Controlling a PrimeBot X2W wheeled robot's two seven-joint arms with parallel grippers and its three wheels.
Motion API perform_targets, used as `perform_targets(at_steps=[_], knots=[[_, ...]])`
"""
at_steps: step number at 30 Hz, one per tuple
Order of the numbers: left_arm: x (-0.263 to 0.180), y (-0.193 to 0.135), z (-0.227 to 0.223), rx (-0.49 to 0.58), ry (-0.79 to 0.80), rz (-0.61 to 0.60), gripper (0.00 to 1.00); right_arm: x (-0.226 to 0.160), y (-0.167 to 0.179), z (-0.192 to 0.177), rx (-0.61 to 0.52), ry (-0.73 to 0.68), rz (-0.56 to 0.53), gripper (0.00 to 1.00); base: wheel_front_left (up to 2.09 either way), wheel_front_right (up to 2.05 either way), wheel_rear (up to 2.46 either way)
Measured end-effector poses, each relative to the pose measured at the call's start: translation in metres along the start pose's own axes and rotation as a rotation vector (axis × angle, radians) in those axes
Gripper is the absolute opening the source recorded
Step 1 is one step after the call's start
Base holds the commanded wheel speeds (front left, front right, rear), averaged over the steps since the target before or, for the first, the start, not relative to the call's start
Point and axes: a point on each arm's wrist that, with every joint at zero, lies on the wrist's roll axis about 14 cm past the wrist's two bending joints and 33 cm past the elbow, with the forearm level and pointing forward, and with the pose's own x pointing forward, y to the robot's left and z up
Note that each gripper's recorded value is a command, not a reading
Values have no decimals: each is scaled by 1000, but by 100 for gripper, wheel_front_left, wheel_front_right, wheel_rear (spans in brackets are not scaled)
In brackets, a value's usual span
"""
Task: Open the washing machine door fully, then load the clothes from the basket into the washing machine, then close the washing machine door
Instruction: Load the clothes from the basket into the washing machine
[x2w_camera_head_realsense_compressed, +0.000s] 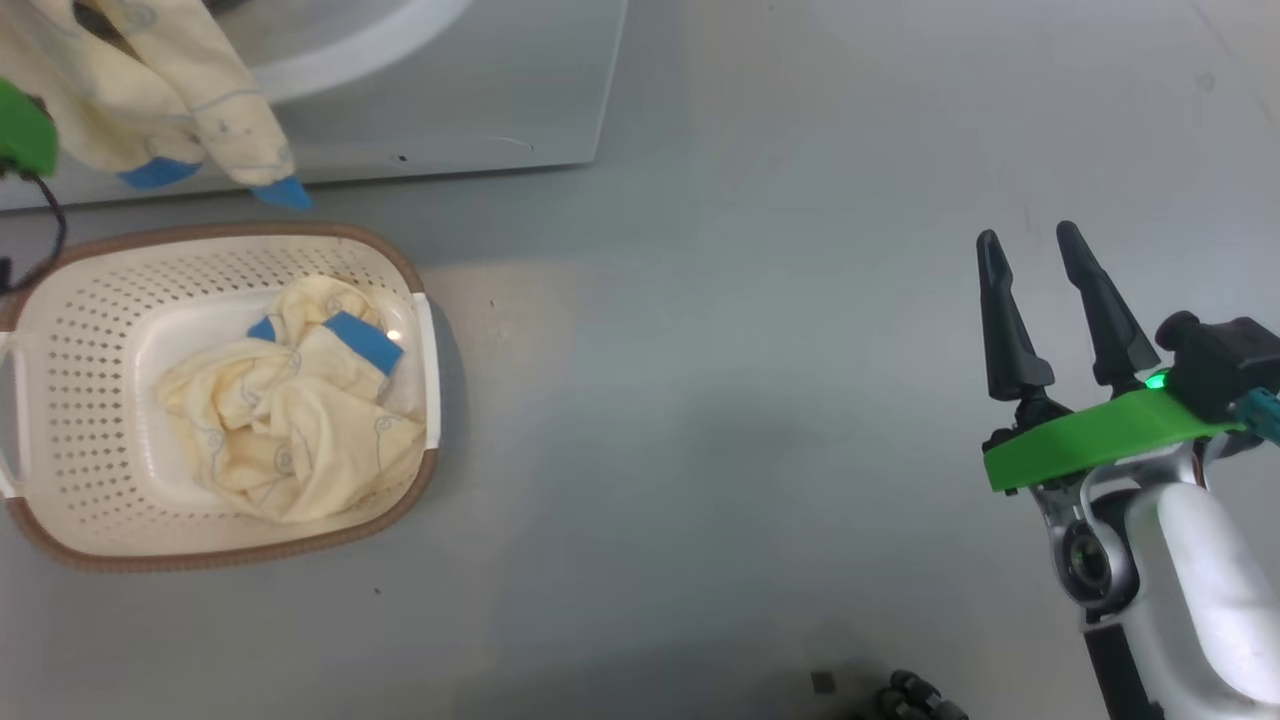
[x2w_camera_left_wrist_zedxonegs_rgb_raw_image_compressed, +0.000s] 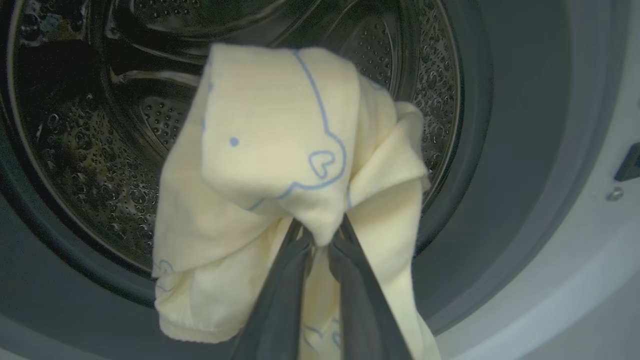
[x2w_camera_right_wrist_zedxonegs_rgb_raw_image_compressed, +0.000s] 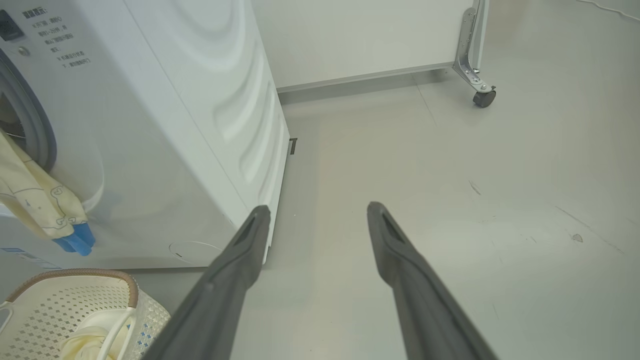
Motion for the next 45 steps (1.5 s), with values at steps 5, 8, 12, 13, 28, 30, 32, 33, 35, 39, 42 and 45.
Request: perform_targets(at_steps=[5,8,12,13,28,30,32,33,35,39,42,45], knots=[[46,8,0,14,17,-18,0,9,-9,-20,2,40,-20,100,0,0,0],[69,12,-3,-6,30,-16,0,16,-11,-28,5,47,-24,100,0,0,0],[91,19,-15,-14,63,-6,0,19,-15,-42,12,77,-33,100,0,0,0],[96,21,-17,-7,69,-5,0,20,-16,-44,13,80,-37,100,0,0,0],[148,56,-25,-42,15,127,0,28,-22,-66,20,128,-50,100,0,0,0],[148,49,-40,-43,53,117,0,29,-21,-66,21,128,-48,100,0,0,0],[148,43,-50,-33,80,100,0,30,-21,-67,22,128,-48,100,0,0,0],[148,41,-55,-24,91,94,0,30,-21,-67,22,129,-49,100,0,0,0],[147,39,-63,-18,105,90,0,29,-22,-68,20,131,-51,100,0,0,0],[146,35,-72,-26,122,82,100,29,-22,-67,20,130,-51,100,0,0,0],[146,34,-71,-28,125,83,100,30,-20,-67,22,128,-47,100,0,0,0],[144,35,-67,-18,120,83,100,31,-18,-64,25,119,-41,100,0,0,0]])
